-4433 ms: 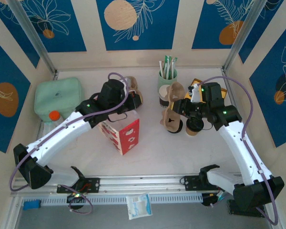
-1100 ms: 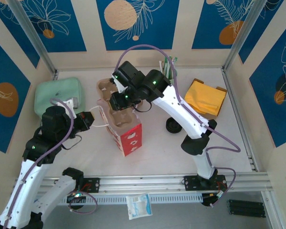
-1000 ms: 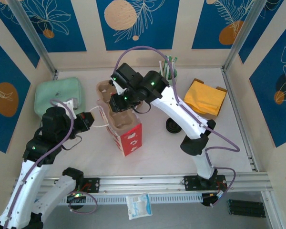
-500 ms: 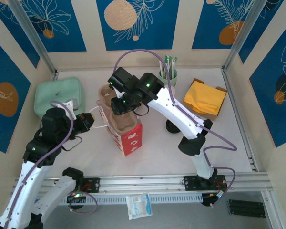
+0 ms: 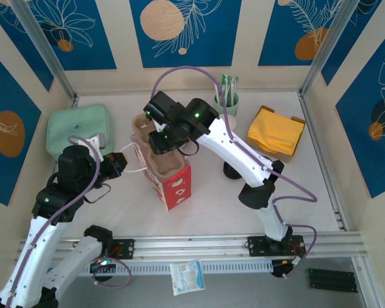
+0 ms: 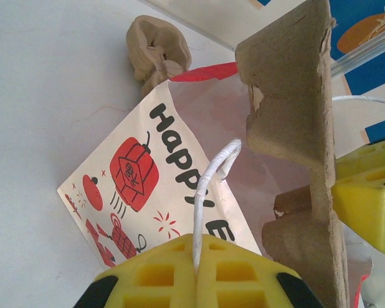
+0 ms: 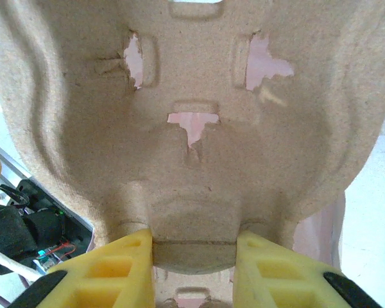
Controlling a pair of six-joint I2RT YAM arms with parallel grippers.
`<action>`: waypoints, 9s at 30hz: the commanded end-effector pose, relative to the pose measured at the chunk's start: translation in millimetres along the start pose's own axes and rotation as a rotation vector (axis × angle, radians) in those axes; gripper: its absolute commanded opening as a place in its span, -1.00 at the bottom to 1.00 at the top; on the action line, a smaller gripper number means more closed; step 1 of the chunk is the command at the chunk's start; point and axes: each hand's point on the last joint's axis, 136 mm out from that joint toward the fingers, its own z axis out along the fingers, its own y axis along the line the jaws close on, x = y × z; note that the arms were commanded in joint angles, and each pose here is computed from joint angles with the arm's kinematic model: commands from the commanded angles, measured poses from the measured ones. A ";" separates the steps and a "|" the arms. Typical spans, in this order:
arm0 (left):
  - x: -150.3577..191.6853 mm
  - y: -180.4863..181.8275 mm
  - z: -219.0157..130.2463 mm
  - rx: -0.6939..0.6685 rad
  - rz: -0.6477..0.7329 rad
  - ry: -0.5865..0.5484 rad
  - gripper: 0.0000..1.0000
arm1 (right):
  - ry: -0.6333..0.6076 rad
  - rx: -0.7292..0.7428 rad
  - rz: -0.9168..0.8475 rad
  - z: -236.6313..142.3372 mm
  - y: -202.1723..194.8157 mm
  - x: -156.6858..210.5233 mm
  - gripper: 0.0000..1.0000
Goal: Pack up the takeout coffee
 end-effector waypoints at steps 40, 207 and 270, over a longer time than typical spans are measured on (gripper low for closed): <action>-3.8 -0.2 -3.6 -0.003 -0.012 -0.014 -1.00 | 0.173 0.123 -0.054 34.1 -10.3 45.0 -0.43; -72.9 -88.9 -31.0 0.203 0.141 -0.076 0.99 | -0.033 0.177 0.100 -94.9 -60.7 52.5 0.27; -8.1 -210.2 73.8 0.420 0.357 0.195 0.99 | 0.430 0.359 0.772 15.2 -343.7 220.7 0.69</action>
